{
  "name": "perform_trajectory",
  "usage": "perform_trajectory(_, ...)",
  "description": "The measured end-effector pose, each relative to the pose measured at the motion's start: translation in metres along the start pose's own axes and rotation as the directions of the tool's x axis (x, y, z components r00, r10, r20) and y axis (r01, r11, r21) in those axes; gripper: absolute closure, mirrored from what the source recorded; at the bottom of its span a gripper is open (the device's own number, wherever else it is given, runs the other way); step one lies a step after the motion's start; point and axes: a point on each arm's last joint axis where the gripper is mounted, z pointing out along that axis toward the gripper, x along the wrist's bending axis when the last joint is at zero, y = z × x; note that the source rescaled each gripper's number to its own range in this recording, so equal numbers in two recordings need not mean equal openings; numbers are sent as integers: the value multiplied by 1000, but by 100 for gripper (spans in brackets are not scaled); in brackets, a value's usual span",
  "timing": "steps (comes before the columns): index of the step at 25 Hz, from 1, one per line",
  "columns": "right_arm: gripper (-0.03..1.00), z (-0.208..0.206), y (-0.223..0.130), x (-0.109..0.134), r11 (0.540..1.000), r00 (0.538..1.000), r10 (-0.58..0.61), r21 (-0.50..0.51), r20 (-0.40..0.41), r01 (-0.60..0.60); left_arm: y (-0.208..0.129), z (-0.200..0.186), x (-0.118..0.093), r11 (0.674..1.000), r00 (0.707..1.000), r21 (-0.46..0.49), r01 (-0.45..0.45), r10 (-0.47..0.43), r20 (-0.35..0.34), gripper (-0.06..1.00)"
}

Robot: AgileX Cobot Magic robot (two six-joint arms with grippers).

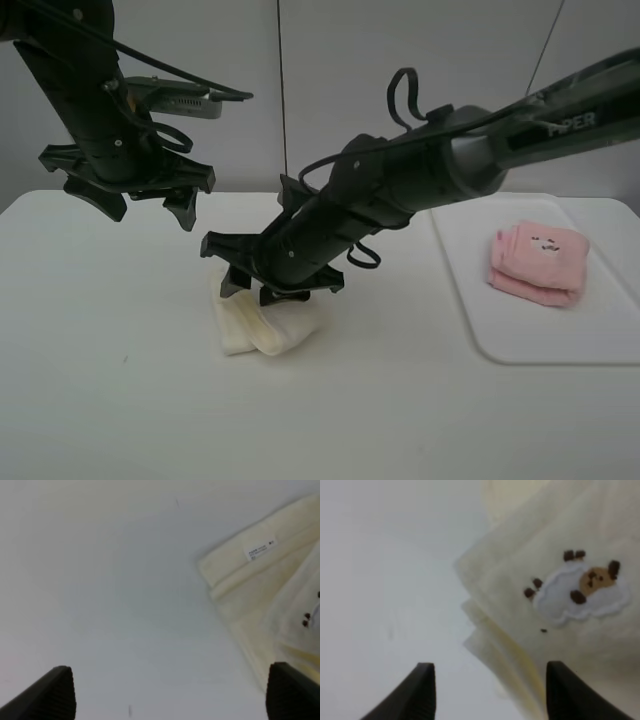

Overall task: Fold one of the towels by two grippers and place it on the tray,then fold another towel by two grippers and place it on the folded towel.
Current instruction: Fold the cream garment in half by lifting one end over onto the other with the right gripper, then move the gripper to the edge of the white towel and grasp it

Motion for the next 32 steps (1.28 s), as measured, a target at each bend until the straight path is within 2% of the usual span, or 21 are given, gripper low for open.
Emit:
perform_trajectory(5, 51, -19, 12, 16, 993, 993, -116, -22, -36, 116, 0, 0, 1, 1000, 1000, 0, -7, 7, -10, 1)
perform_trajectory(8, 51, -31, 15, 19, 975, 975, -221, -39, -5, 220, 0, 0, 2, 1000, 1000, 3, -11, 11, -18, 1)
perform_trajectory(11, 51, -38, 15, 16, 936, 935, -351, -5, 59, 352, 0, 0, 2, 1000, 1000, 3, -12, 12, -20, 1)
perform_trajectory(14, 51, -41, 13, 7, 871, 860, -491, 79, 139, 485, 0, 0, 2, 1000, 1000, 3, -12, 12, -20, 1)
perform_trajectory(18, 49, -46, 11, -12, 738, 694, -674, 257, 252, 624, 0, 0, 2, 1000, 1000, 4, -12, 12, -20, 1)
perform_trajectory(20, 46, -50, 11, -21, 664, 593, -748, 357, 300, 657, 0, 0, 2, 1000, 1000, 4, -12, 12, -21, 1)
perform_trajectory(22, 44, -54, 11, -28, 616, 525, -788, 434, 322, 658, 0, 0, 2, 1000, 1000, 5, -12, 12, -21, 1)
perform_trajectory(23, 43, -55, 10, -30, 603, 507, -798, 460, 327, 652, 0, 0, 2, 1000, 1000, 5, -12, 12, -21, 1)
perform_trajectory(25, 42, -57, 8, -32, 591, 499, -806, 493, 319, 639, 0, 0, 2, 1000, 1000, 5, -12, 12, -21, 1)
perform_trajectory(26, 42, -57, 6, -32, 596, 515, -801, 499, 307, 629, 0, 0, 2, 1000, 1000, 5, -12, 12, -21, 1)
perform_trajectory(32, 41, -56, -6, -27, 657, 647, -725, 515, 234, 550, -1, 0, 2, 1000, 1000, 8, -12, 12, -22, 1)
